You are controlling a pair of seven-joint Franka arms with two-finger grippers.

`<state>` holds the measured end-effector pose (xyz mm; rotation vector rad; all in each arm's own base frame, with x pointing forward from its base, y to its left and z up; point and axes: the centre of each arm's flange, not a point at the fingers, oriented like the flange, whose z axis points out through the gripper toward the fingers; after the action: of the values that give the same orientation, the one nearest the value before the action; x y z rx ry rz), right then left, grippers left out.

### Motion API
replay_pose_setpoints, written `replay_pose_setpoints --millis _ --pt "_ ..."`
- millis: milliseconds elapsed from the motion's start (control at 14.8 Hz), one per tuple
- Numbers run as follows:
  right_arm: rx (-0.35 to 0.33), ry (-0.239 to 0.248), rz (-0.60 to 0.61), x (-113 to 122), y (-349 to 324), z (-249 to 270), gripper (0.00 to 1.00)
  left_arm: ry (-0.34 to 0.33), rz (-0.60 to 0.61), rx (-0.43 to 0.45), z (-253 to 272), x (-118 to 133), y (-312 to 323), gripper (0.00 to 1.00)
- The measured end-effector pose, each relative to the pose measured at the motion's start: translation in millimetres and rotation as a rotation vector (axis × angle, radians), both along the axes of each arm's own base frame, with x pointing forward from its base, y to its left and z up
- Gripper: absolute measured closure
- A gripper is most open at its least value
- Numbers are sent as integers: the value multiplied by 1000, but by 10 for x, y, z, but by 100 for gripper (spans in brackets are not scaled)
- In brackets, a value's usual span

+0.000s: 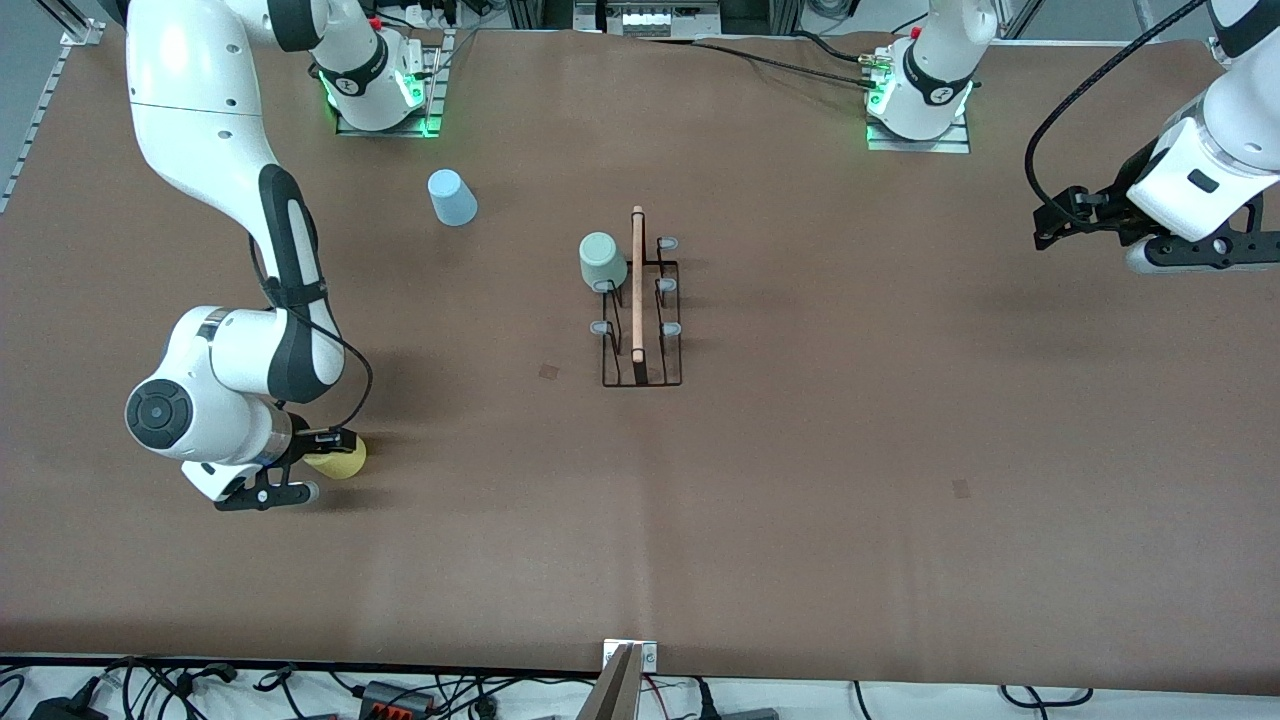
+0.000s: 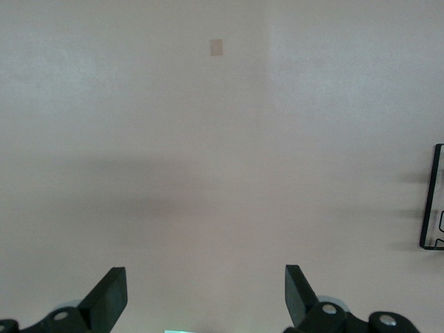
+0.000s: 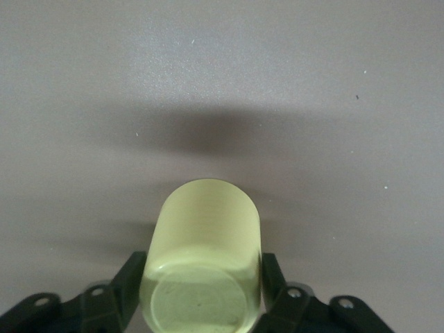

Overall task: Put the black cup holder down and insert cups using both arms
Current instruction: 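Grasp the yellow cup with the right gripper, then carry the yellow cup to the holder and hang it on a hook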

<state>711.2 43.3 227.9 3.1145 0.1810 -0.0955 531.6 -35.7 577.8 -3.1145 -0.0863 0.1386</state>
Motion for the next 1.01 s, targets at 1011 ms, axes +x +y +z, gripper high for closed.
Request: replay_pose_setpoints --millis 1011 --pt "152 12 51 -64 1079 1763 33 0 0 0 2 1 0 0"
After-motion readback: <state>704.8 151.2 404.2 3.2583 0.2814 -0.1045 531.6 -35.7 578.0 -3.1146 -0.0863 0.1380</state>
